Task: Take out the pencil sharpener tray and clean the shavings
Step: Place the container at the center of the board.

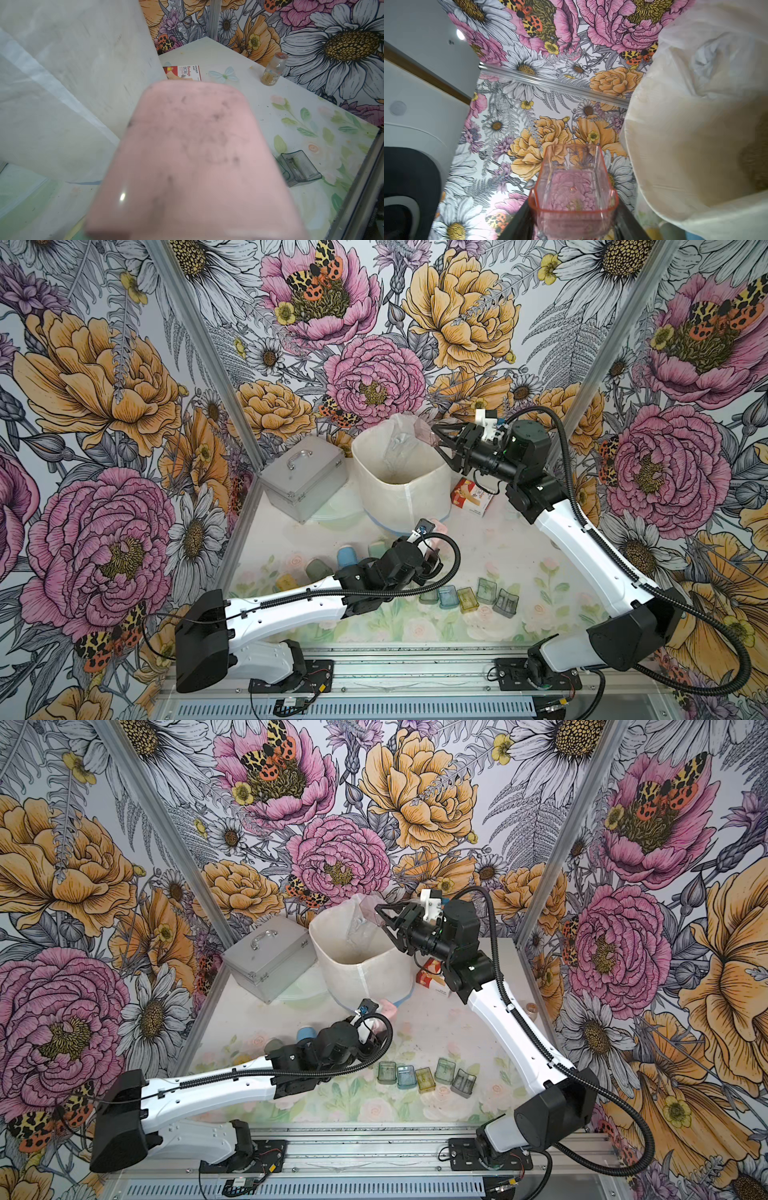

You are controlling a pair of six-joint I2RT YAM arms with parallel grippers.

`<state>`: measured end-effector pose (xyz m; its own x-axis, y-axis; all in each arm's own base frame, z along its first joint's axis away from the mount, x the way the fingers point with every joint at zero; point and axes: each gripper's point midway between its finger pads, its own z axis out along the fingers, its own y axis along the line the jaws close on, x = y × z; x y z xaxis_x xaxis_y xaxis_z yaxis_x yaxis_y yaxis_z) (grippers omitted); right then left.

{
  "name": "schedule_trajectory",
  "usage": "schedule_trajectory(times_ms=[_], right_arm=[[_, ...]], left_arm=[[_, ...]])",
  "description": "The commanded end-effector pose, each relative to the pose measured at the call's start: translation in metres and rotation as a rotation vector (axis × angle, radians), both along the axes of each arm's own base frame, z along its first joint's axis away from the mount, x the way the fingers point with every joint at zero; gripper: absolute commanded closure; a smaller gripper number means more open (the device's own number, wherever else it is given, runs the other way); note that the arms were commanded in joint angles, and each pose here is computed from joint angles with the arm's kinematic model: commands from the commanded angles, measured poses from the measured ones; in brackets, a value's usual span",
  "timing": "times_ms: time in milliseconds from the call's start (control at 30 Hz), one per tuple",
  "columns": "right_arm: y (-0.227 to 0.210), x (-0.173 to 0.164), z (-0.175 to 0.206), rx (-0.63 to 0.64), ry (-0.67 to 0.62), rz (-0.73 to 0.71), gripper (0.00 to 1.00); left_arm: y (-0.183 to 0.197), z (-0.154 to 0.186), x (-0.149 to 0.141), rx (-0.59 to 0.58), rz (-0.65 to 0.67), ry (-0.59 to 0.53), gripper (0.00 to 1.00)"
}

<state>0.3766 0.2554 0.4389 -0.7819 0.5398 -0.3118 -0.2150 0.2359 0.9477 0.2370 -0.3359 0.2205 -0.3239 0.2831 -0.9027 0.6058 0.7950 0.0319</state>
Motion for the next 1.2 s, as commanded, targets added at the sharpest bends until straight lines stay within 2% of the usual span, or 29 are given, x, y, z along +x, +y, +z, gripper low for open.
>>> schedule_trajectory(times_ms=[0, 167, 500, 800, 933, 1167], right_arm=[[-0.018, -0.015, -0.014, -0.263, -0.132, -0.021, 0.66], [-0.045, -0.028, -0.015, -0.455, -0.236, -0.095, 0.67], [-0.070, -0.048, -0.022, -0.602, -0.328, -0.145, 0.66], [-0.111, -0.066, -0.052, -0.735, -0.256, -0.246, 0.67], [-0.121, -0.086, -0.069, -0.770, -0.226, -0.222, 0.67], [-0.163, -0.115, -0.123, -0.919, -0.061, -0.301, 0.66]], left_arm=[[-0.011, 0.013, 0.007, -0.076, 0.006, -0.061, 1.00], [-0.025, 0.002, 0.012, -0.076, -0.010, -0.066, 1.00], [-0.047, -0.018, 0.027, -0.074, -0.029, -0.054, 1.00], [-0.062, -0.033, 0.038, -0.103, -0.036, -0.049, 1.00], [-0.065, -0.036, 0.041, -0.119, -0.037, -0.057, 1.00], [-0.063, -0.048, 0.046, -0.126, -0.032, -0.061, 1.00]])
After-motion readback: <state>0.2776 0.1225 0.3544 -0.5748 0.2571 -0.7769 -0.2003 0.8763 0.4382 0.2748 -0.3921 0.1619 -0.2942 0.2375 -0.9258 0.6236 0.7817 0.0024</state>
